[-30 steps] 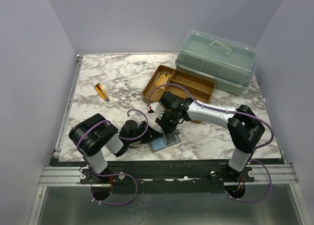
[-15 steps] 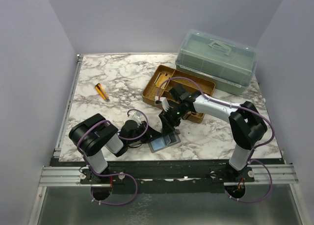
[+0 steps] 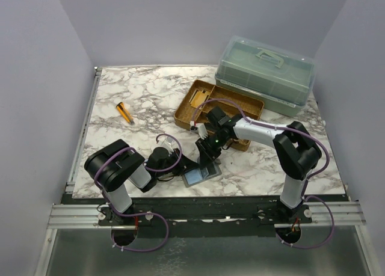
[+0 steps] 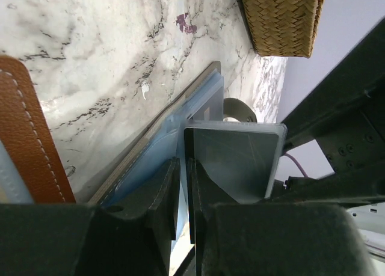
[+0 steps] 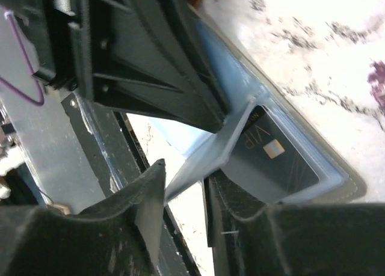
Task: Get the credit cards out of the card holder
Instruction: Remove the credit card from the card holder.
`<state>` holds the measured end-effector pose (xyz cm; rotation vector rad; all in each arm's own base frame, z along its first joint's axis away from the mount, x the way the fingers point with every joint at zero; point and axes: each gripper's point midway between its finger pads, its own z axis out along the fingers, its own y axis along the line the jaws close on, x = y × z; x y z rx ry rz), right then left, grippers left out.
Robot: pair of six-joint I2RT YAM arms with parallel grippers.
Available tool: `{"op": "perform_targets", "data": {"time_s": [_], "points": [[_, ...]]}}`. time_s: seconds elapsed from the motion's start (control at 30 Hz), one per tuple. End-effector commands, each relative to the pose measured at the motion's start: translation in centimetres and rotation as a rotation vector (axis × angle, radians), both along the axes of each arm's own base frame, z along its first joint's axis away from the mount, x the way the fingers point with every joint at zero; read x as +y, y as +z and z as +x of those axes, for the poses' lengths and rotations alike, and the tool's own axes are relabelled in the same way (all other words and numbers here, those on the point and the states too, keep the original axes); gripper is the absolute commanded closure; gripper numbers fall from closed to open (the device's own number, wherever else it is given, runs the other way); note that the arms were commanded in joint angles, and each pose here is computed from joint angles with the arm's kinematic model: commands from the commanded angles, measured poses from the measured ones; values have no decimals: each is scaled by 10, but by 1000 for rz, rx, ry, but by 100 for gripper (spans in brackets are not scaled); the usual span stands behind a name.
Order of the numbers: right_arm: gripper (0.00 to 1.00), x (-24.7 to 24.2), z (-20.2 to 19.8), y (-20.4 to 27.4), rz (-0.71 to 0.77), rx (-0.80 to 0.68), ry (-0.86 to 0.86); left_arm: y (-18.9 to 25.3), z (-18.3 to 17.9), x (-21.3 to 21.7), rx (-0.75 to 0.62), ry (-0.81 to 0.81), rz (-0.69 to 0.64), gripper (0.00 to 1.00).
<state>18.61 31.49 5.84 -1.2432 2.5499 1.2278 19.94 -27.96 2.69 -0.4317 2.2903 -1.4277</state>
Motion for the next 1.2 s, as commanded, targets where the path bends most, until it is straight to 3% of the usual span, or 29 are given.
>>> {"op": "perform_targets", "data": {"time_s": [0.0, 0.1, 0.17, 0.23, 0.4, 0.5, 1.17], "points": [[72, -13, 14, -17, -81, -49, -69, 2, -3, 3, -16, -8, -1, 82], [93, -14, 14, -16, -67, -40, -74, 7, -4, 5, -34, -6, -13, 82], [100, -14, 14, -14, -53, -30, -76, 13, -5, 6, -51, -8, -30, 80], [100, -13, 13, -8, -12, -1, -79, 20, -6, 6, -70, -10, -54, 78], [100, -12, 12, 17, 145, 83, -80, 47, -10, 3, -127, -32, -138, 60], [100, -10, 8, 29, 220, 125, -62, 63, -10, -3, -156, -57, -179, 56], [100, -18, 11, 70, 449, 265, -61, 83, -6, -11, -187, -73, -245, 62]]}}
